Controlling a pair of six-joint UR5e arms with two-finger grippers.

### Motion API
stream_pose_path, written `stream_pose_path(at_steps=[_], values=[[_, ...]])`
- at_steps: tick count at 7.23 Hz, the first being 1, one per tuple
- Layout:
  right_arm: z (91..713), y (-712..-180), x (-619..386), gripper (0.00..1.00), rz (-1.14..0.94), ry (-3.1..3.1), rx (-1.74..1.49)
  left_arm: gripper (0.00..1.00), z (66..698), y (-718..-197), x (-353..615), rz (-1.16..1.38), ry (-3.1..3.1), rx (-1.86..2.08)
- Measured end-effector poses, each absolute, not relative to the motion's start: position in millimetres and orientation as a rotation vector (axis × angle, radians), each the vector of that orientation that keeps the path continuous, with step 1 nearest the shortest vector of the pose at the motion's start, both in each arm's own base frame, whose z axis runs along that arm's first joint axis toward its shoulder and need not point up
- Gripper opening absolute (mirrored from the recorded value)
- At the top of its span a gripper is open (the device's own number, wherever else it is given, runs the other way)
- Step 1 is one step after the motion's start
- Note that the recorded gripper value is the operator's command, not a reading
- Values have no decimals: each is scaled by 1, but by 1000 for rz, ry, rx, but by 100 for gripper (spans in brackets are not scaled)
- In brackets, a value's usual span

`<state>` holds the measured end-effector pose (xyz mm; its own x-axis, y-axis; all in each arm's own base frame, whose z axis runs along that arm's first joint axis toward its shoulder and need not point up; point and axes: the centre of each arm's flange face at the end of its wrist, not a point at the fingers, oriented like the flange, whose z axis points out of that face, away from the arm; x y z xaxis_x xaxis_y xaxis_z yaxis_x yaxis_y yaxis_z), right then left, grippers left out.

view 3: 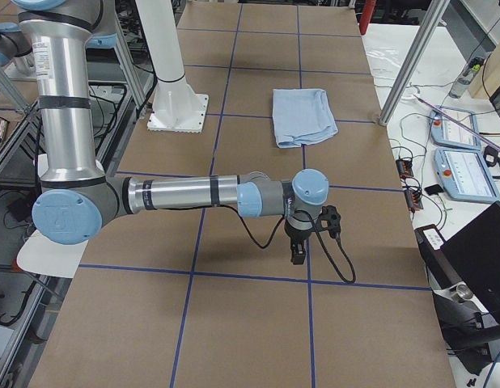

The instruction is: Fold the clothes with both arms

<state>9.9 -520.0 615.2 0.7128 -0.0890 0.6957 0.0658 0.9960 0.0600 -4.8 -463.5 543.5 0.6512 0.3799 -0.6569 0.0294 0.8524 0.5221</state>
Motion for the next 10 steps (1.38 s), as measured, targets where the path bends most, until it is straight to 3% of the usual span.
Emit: stream_pose_path(at_steps=[10], values=[[619,-520,5,100,-85,-785,22,100,572,-422,-15,152,839,412]])
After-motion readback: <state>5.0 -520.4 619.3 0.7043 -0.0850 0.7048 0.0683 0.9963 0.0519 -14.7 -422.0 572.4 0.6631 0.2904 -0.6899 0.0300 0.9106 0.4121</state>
